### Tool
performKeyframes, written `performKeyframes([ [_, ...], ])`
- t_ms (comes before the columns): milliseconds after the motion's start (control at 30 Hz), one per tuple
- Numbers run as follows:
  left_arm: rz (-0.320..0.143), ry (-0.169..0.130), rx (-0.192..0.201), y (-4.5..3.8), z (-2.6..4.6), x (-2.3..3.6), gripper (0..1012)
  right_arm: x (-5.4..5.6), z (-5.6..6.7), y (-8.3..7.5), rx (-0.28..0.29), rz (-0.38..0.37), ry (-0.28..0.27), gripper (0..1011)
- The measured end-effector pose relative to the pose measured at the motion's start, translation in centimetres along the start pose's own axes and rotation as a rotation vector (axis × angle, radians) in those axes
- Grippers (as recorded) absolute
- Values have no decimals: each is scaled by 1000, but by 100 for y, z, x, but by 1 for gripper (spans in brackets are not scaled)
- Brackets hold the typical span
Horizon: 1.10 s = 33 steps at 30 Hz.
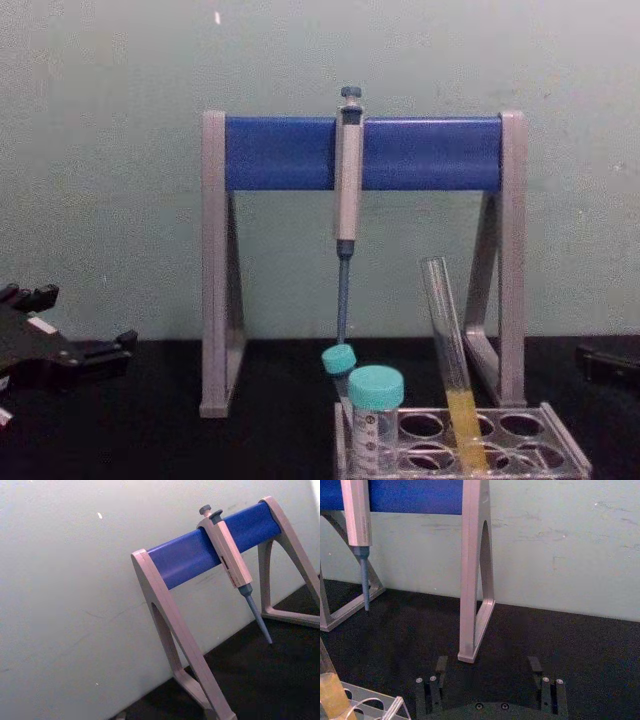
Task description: Pick up the test tube from the test tube rack, shake it, then place it back into the test tube rack.
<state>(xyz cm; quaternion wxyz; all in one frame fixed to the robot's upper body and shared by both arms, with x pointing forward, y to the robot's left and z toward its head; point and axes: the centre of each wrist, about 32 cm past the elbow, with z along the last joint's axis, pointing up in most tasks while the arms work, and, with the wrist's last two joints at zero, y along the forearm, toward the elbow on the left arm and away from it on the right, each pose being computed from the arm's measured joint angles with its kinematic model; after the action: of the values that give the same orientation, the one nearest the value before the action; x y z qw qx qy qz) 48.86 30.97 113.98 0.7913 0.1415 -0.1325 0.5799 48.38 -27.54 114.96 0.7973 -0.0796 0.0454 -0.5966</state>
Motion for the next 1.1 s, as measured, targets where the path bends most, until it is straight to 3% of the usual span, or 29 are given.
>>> performKeyframes([
  [1100, 0, 0, 0, 0, 0, 0, 1001, 0, 0, 0, 0, 0, 0, 1000],
])
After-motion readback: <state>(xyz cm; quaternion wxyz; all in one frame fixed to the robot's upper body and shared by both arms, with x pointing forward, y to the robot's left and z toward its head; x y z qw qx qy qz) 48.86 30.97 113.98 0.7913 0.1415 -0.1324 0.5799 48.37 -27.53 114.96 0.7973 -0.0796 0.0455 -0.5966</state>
